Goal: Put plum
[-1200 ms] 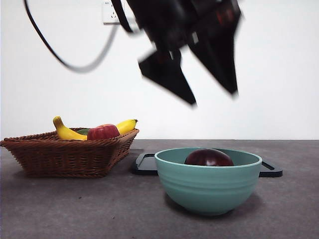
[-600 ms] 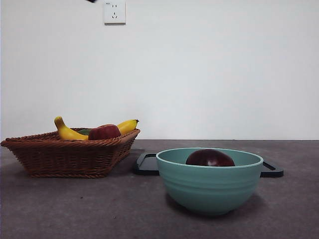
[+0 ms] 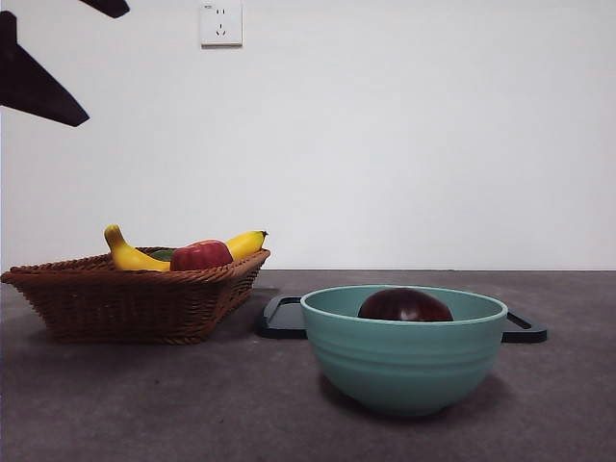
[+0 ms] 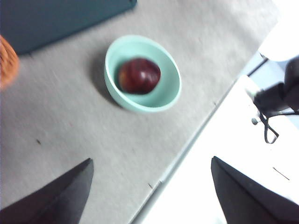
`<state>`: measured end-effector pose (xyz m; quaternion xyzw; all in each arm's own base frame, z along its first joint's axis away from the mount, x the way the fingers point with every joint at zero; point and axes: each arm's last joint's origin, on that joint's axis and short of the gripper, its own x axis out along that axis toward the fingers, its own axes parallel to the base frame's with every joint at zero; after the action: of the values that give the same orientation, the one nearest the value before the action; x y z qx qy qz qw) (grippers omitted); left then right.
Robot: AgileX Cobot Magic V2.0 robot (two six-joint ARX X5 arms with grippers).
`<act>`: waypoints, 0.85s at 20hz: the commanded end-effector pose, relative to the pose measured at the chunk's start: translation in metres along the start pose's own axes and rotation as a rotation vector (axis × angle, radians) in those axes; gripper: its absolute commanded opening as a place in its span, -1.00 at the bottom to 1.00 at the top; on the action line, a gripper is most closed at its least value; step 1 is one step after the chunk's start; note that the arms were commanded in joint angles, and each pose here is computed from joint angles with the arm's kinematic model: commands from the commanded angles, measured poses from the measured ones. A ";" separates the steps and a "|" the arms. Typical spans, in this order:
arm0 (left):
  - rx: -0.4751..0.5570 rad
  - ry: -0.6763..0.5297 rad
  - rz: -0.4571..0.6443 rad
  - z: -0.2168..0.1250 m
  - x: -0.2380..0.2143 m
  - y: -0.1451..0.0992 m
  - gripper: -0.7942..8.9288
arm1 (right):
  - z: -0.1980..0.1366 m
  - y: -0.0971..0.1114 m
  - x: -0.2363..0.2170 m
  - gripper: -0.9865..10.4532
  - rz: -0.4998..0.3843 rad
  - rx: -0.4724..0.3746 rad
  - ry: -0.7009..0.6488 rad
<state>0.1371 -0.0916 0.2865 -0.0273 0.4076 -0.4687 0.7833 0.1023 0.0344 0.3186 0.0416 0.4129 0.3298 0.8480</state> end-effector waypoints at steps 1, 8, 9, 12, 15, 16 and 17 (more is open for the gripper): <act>0.012 -0.010 -0.015 0.003 -0.001 -0.003 -0.01 | 0.004 0.002 -0.003 -0.06 0.002 0.005 -0.017; 0.010 -0.007 -0.018 0.003 0.000 -0.003 -0.01 | 0.011 -0.006 0.011 -0.07 0.007 0.064 0.044; 0.010 -0.007 -0.018 0.003 0.000 -0.003 -0.01 | 0.015 -0.009 0.017 -0.10 0.011 0.073 0.064; 0.012 -0.009 -0.018 0.003 0.000 -0.003 -0.01 | 0.028 -0.016 0.041 -0.10 0.032 0.098 0.085; 0.012 -0.008 -0.018 0.003 0.000 -0.003 -0.01 | 0.032 -0.023 0.074 -0.10 0.033 0.114 0.136; 0.012 -0.008 -0.018 0.003 0.000 -0.003 -0.01 | 0.032 -0.025 0.084 -0.12 0.022 0.110 0.153; 0.012 -0.008 -0.018 0.003 0.000 -0.003 -0.01 | 0.032 -0.026 0.094 -0.18 0.014 0.104 0.170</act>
<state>0.1361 -0.0926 0.2869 -0.0271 0.4063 -0.4734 0.7810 0.1796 0.0755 0.2651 0.0534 0.5003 0.3179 0.8036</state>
